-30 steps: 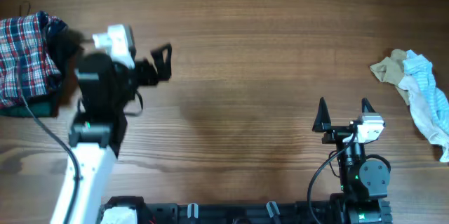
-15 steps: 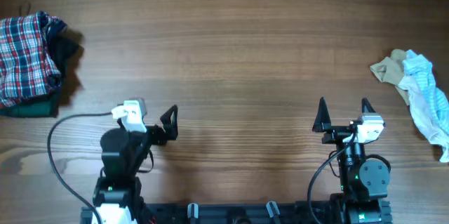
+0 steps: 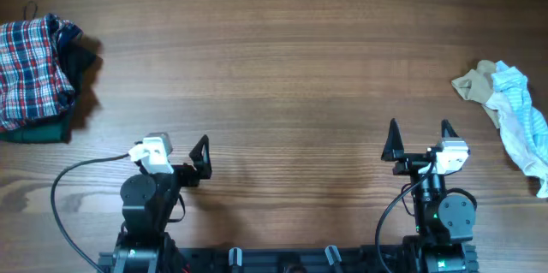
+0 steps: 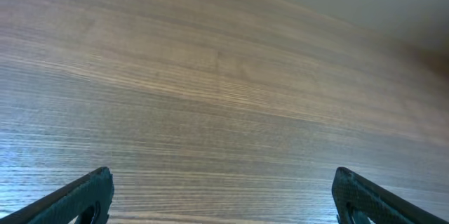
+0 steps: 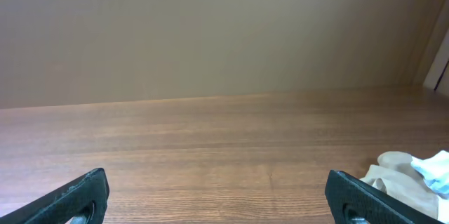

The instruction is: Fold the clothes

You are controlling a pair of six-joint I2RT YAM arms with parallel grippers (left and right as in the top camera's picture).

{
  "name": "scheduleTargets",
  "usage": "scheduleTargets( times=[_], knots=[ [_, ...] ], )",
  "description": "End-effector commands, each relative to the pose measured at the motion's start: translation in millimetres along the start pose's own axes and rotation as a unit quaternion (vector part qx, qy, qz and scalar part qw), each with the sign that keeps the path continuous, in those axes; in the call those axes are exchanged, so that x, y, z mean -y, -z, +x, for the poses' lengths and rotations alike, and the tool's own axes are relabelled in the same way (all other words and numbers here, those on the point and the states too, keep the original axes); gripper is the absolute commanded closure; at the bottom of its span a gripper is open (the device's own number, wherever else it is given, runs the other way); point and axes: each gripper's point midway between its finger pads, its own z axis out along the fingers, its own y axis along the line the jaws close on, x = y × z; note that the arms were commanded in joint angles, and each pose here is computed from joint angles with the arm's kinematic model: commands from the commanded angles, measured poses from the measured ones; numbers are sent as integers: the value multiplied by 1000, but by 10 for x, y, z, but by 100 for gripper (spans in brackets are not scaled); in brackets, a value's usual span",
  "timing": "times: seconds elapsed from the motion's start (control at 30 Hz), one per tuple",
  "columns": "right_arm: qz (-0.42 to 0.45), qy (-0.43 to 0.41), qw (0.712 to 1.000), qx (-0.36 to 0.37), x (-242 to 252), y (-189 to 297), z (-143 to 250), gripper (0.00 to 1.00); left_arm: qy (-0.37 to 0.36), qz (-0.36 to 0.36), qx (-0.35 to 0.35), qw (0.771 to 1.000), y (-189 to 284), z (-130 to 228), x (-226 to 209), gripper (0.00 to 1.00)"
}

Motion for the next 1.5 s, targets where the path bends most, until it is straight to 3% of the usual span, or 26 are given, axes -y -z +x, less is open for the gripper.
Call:
scheduleTargets(
  times=[0.0,0.43,1.2,1.47],
  knots=[
    [-3,3,1000,5,-8,4,-20,0,-5,-22,14,1000,17,-42,-71,0],
    [-3,3,1000,5,-8,4,-20,0,-16,-14,157,987,289,-625,16,0],
    [-3,3,1000,5,-9,4,-20,0,-16,-13,158,987,291,-629,22,0],
    [-3,3,1000,5,-9,4,-20,1,-32,53,135,989,267,-509,352,0]
  ],
)
